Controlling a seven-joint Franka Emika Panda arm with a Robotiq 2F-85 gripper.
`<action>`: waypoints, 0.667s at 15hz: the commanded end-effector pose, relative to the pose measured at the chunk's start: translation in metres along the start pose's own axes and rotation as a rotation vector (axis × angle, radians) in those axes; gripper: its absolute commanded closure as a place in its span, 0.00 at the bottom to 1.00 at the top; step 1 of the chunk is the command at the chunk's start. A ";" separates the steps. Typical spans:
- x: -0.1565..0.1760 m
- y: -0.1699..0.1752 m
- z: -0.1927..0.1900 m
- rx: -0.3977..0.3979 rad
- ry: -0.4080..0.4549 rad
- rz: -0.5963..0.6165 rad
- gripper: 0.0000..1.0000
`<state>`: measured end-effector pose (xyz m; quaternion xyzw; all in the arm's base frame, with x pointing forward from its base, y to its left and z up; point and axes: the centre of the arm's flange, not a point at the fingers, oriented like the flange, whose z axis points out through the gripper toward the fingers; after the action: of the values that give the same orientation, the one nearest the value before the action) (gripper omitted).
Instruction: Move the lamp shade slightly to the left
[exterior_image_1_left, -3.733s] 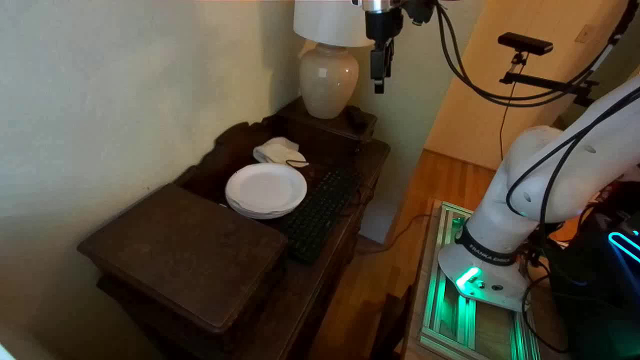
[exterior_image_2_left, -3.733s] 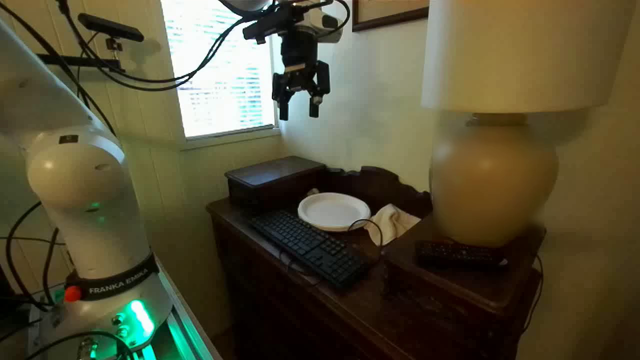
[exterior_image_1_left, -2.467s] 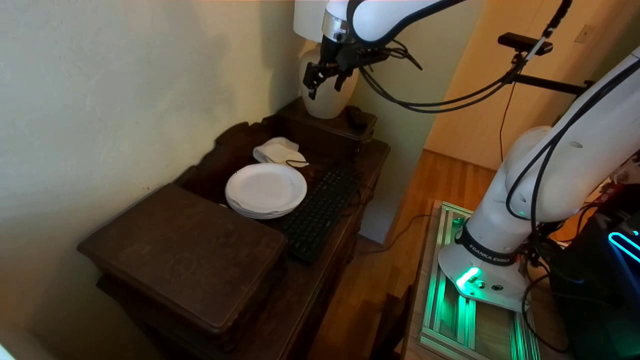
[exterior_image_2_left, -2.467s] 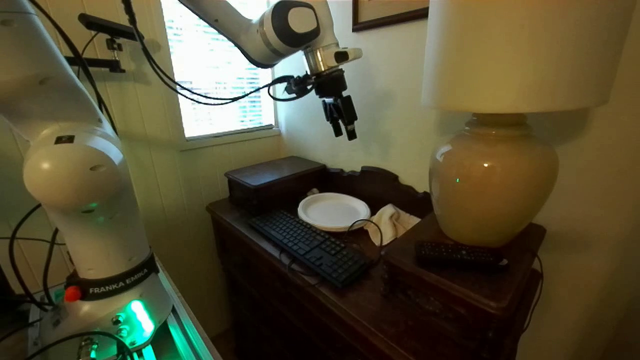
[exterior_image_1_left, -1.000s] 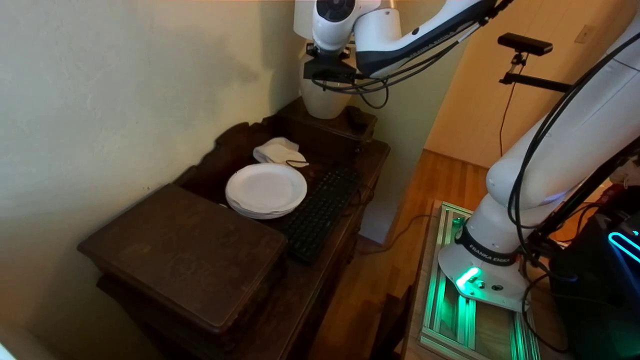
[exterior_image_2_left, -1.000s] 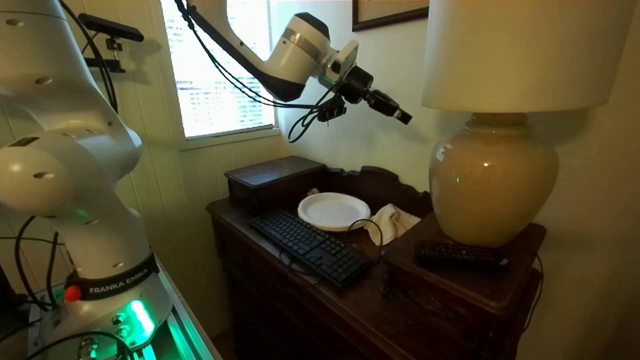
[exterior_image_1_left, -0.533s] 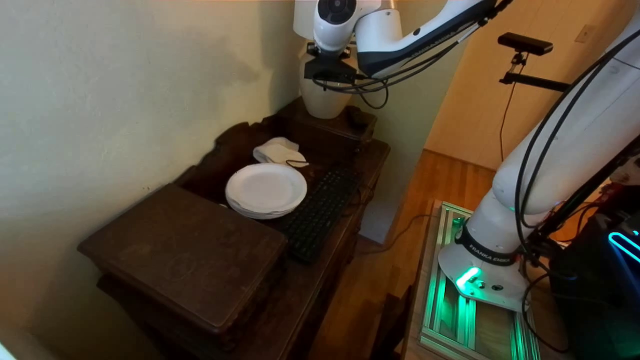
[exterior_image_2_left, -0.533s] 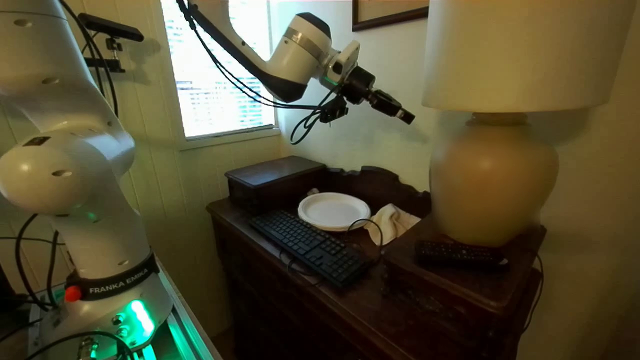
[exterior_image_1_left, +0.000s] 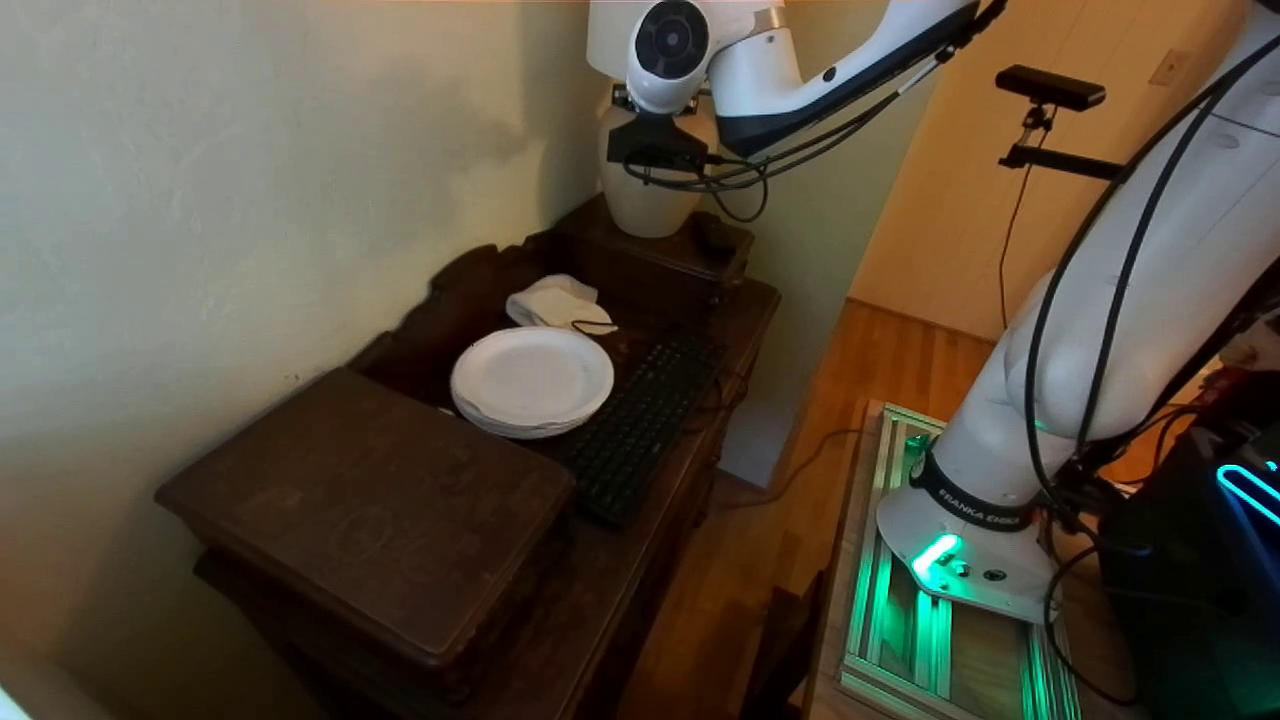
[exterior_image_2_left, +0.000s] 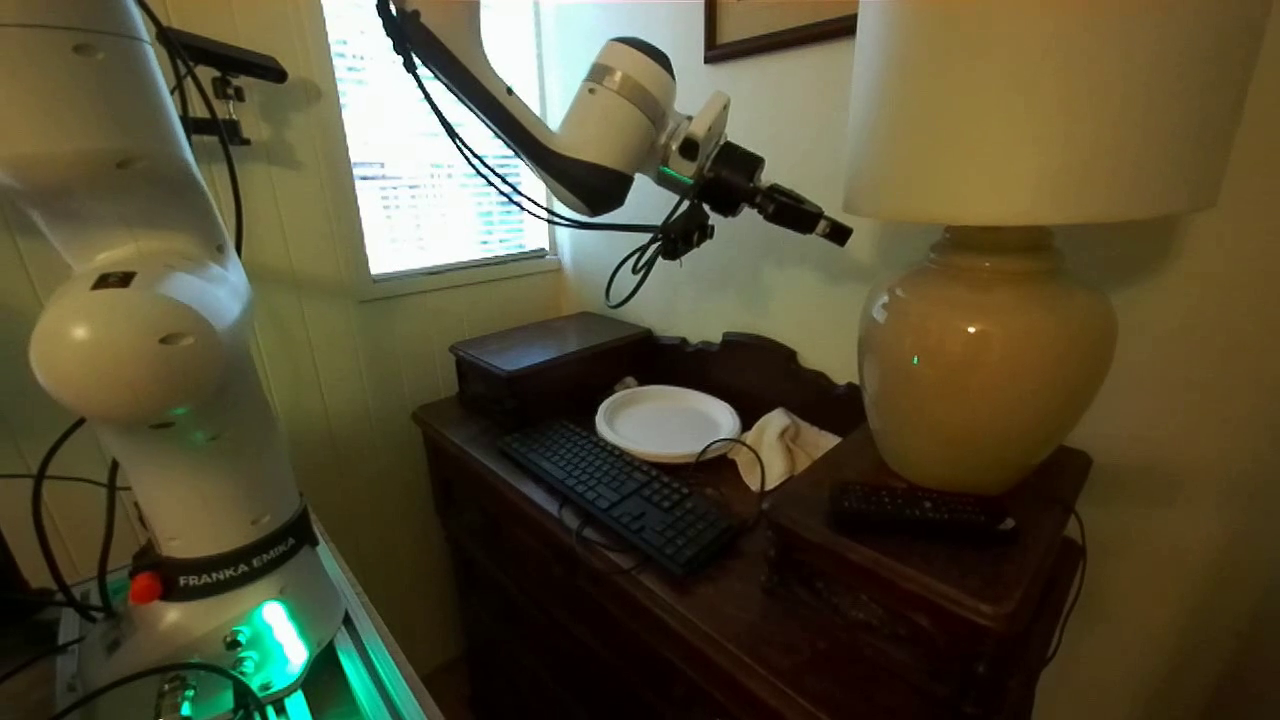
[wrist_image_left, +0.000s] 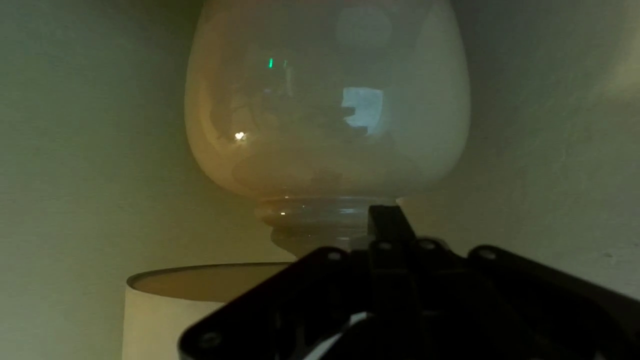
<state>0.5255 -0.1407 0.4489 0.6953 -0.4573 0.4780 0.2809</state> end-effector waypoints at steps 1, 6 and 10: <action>0.002 -0.009 0.006 0.009 0.080 0.021 1.00; 0.002 -0.014 -0.002 0.038 0.134 0.028 1.00; 0.002 -0.018 -0.009 0.056 0.162 0.034 1.00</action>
<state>0.5347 -0.1283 0.4539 0.6695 -0.4366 0.5281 0.2867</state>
